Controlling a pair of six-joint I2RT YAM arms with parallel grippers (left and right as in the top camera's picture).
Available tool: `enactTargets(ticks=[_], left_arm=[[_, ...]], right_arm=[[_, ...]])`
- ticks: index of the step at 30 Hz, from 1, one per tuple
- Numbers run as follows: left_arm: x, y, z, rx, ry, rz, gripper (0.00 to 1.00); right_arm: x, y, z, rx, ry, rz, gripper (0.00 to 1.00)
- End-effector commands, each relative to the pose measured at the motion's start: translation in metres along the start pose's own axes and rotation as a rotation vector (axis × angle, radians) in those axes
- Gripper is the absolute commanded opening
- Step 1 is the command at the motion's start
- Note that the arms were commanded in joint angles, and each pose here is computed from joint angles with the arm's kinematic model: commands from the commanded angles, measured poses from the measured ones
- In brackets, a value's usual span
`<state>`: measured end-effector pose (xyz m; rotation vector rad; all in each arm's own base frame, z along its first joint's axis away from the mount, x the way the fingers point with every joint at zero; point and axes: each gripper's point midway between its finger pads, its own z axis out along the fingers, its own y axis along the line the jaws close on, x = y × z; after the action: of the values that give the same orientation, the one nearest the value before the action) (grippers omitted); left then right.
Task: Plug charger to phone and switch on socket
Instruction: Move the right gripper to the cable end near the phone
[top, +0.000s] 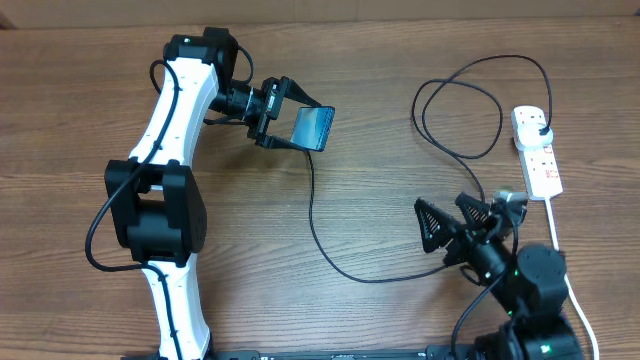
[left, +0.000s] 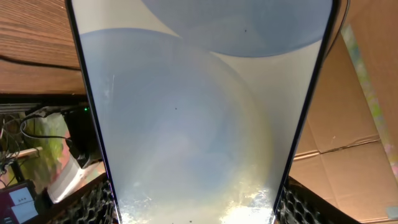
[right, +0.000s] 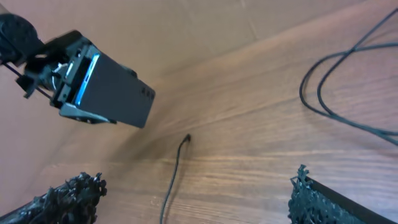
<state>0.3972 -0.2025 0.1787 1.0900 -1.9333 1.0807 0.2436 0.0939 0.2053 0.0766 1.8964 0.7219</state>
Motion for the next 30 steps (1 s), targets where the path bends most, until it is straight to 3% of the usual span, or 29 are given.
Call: enactTargets(ticks=[1, 7, 11, 14, 17, 24, 30], left_arm=[[0.011, -0.009, -0.001, 0.020, 0.019, 0.057, 0.52], [-0.001, -0.001, 0.002, -0.029, -0.060, 0.060, 0.52], [-0.015, 0.009, 0.008, -0.102, -0.161, 0.060, 0.50], [-0.027, 0.018, 0.013, -0.167, -0.256, 0.050, 0.49], [-0.036, 0.026, 0.017, -0.228, -0.348, 0.041, 0.49], [-0.051, 0.039, 0.023, -0.324, -0.525, -0.002, 0.47], [-0.047, 0.038, 0.036, -0.337, -0.552, 0.003, 0.48]], right_arm=[[-0.031, 0.022, -0.001, -0.022, 0.023, -0.020, 1.00], [-0.048, 0.056, 0.009, -0.116, 0.213, -0.127, 1.00], [-0.046, 0.056, 0.027, -0.132, 0.282, -0.101, 1.00], [-0.038, 0.049, 0.042, -0.117, 0.331, -0.007, 1.00], [-0.018, 0.039, 0.059, -0.071, 0.430, 0.226, 1.00], [0.025, 0.030, 0.094, -0.057, 0.592, 0.325, 0.94], [0.044, 0.049, 0.117, -0.077, 0.626, 0.379, 0.86]])
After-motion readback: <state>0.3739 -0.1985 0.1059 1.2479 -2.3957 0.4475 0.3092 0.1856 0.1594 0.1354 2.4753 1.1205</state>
